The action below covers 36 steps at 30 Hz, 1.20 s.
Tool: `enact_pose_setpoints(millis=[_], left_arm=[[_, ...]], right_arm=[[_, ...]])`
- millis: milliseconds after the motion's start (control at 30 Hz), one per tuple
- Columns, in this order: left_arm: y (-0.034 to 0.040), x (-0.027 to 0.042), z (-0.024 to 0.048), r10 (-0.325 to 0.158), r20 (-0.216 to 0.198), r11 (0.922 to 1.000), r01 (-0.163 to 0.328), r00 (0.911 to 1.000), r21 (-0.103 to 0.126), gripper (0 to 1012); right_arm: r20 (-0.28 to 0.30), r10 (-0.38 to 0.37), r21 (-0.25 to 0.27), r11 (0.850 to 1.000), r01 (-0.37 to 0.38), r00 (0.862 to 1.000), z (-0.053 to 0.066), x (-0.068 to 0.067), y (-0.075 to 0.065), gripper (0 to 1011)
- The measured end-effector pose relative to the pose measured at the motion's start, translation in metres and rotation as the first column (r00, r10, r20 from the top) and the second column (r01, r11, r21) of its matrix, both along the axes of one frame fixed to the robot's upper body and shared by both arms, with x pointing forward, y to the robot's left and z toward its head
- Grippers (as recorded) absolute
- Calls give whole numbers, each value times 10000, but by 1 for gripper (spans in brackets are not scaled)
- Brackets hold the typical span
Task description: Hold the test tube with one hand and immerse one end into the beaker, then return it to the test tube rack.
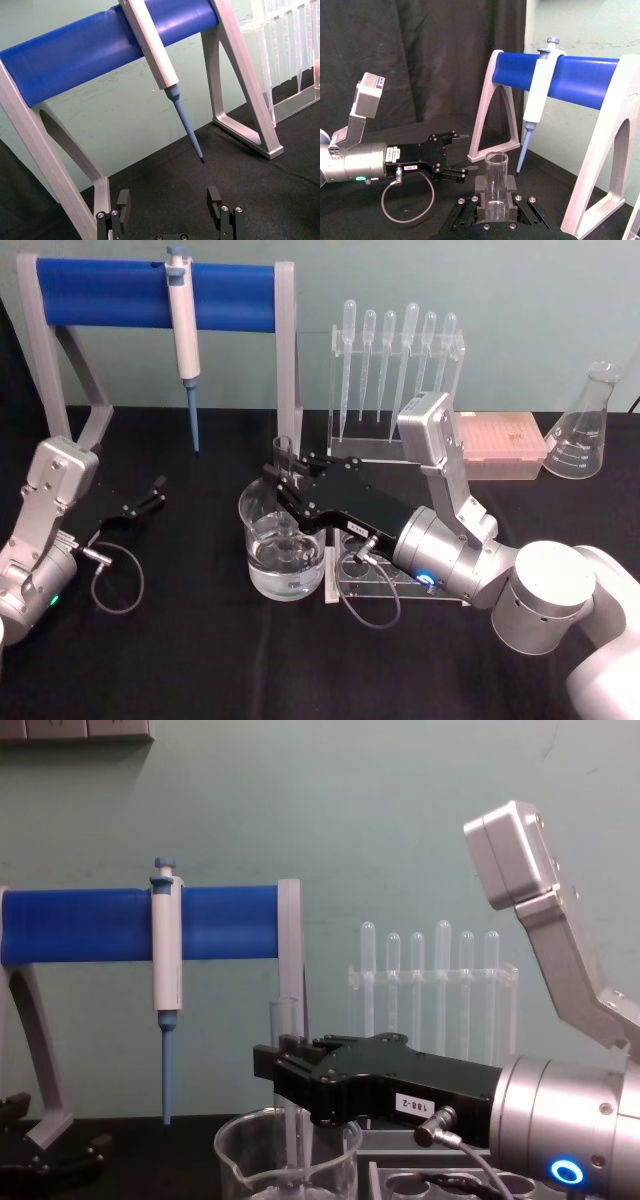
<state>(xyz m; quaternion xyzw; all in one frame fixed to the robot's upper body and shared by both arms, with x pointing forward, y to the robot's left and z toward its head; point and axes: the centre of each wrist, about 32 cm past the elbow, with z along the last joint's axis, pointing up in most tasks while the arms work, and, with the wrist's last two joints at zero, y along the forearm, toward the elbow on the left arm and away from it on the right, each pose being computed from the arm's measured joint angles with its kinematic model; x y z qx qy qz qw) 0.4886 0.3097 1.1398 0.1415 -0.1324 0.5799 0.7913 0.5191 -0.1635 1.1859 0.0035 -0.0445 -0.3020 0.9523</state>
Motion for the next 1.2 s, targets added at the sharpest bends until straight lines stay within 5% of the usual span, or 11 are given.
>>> enact_pose_setpoints(millis=[1200], left_arm=[[0, 0, 0, 0, 0, 10000, 0, 10000, 1, 1000]], right_arm=[[-1, -1, 1, 10000, 1, 10000, 0, 0, 0, 224]])
